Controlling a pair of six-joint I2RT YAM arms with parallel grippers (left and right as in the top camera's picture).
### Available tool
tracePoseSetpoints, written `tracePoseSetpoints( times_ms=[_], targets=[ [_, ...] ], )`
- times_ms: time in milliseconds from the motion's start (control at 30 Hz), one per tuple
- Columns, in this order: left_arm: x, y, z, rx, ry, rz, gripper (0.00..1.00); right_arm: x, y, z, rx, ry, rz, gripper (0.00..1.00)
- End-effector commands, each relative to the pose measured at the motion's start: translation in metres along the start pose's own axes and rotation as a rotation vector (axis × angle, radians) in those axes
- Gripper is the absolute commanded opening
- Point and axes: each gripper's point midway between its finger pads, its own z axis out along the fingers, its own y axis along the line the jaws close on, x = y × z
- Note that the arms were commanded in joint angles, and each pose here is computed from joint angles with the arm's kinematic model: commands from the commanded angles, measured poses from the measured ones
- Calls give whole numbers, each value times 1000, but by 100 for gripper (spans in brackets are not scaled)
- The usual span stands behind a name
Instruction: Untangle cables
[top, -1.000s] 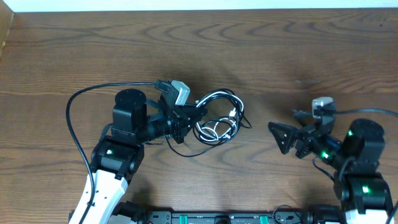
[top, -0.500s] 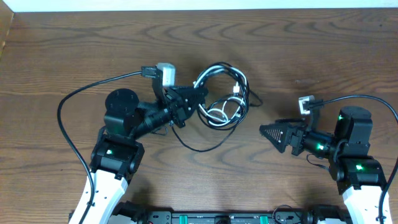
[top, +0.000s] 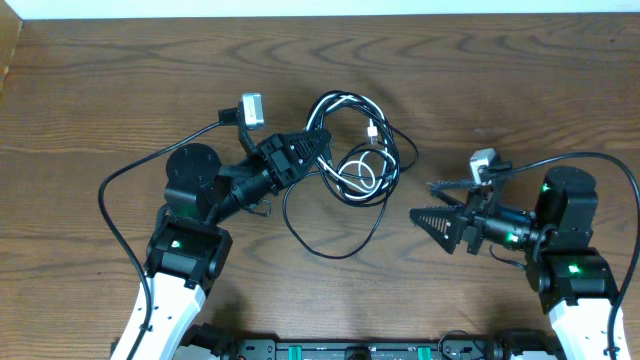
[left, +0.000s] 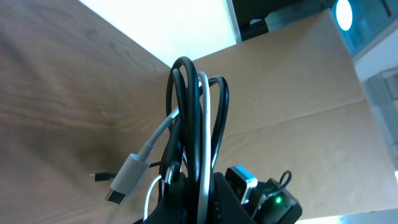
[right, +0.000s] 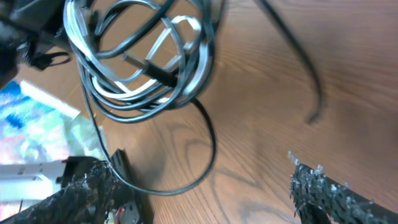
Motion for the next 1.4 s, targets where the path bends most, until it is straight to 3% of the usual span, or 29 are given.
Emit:
tracePoseSetpoints(
  times_ms=[0, 500, 567, 633, 800, 967, 1067, 1167, 1267, 1367],
  targets=[
    [-7, -19, -3, 37, -20, -41, 8, -2, 13, 8, -36, 18, -68, 85],
    [-2, -30, -4, 84, 14, -56, 8, 7, -18, 50, 93, 82, -103, 81],
    [-1, -30, -3, 85, 17, -56, 7, 7, -22, 55, 87, 84, -106, 73],
    [-1, -30, -3, 85, 17, -56, 7, 6, -24, 60, 81, 83, -113, 54],
    [-1, -30, -3, 84, 16, -52, 8, 6, -22, 64, 50, 86, -102, 27],
    [-1, -29, -3, 83, 16, -52, 7, 6, -22, 64, 47, 88, -98, 8],
    [-1, -30, -3, 84, 16, -52, 7, 7, -22, 64, 48, 91, -94, 2],
    [-1, -29, -3, 83, 16, -52, 7, 7, -19, 64, 30, 91, -98, 2],
    [-1, -29, -3, 84, 16, -53, 7, 4, -12, 65, -5, 83, -115, 11],
    [-1, -30, -3, 84, 16, -55, 7, 0, -9, 65, -20, 68, -136, 25]
  ],
)
